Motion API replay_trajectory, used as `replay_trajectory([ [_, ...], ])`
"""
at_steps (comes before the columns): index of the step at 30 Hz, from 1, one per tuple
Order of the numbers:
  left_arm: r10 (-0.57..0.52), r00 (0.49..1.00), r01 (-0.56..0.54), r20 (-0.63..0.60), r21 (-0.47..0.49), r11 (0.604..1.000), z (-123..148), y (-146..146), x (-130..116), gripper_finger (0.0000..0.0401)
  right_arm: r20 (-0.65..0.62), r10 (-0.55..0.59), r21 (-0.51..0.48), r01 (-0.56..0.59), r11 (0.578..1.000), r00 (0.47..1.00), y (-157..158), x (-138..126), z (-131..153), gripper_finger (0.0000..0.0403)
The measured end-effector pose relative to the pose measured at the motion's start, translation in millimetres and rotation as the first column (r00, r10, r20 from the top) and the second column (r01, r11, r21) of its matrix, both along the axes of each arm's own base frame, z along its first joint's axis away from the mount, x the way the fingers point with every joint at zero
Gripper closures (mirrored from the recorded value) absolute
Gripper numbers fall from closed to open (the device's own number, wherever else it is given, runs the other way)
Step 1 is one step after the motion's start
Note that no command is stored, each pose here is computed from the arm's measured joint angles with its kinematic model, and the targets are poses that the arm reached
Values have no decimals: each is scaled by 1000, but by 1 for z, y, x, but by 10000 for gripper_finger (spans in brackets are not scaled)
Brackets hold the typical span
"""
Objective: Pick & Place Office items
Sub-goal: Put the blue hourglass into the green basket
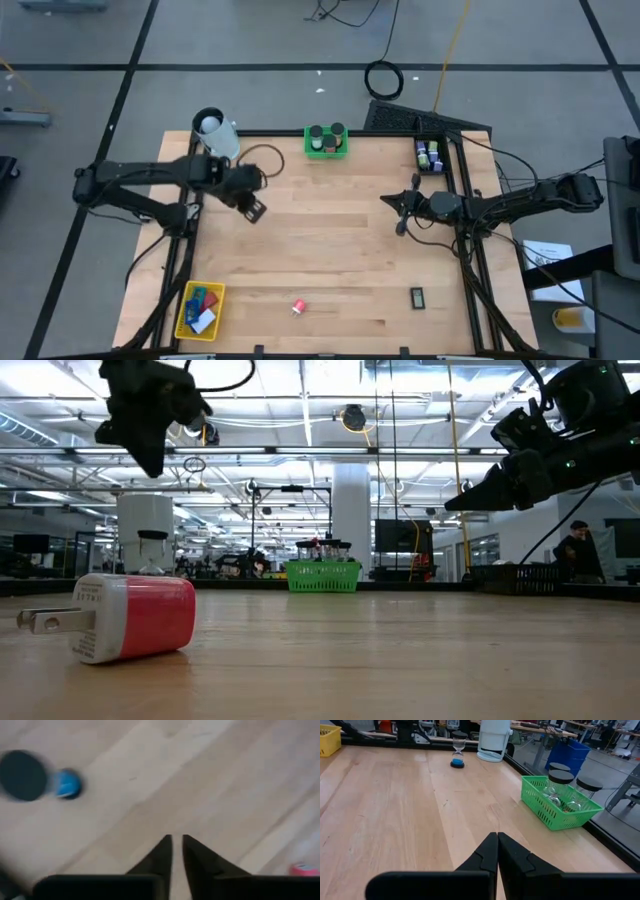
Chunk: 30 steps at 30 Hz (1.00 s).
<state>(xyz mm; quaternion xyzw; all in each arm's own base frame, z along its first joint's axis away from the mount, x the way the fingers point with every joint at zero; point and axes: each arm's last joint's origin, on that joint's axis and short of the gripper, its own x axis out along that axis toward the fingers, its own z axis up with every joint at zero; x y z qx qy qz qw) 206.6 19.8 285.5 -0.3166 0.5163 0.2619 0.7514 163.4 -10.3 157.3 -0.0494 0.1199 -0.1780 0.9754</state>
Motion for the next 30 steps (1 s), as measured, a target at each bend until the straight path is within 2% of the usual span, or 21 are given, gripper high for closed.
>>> replay_trajectory([
  [5,23,990,-21,-136,11,1000,1,28,-5,266,0,0,0,0,1000,1000,0,0,0,402],
  [11,19,979,-21,-201,-7,1000,-3,60,-6,148,1,0,0,0,1000,1000,0,0,0,402],
  [16,23,965,-32,-262,-31,999,-16,82,-6,81,1,0,0,0,1000,1000,0,0,0,402],
  [21,50,954,-53,-296,-3,999,-25,104,-8,60,1,3,1,-3,1000,1000,0,0,0,402],
  [30,35,946,-39,-322,-7,999,-37,124,-8,76,-23,4,-2,-4,1000,1000,0,0,-2,402],
])
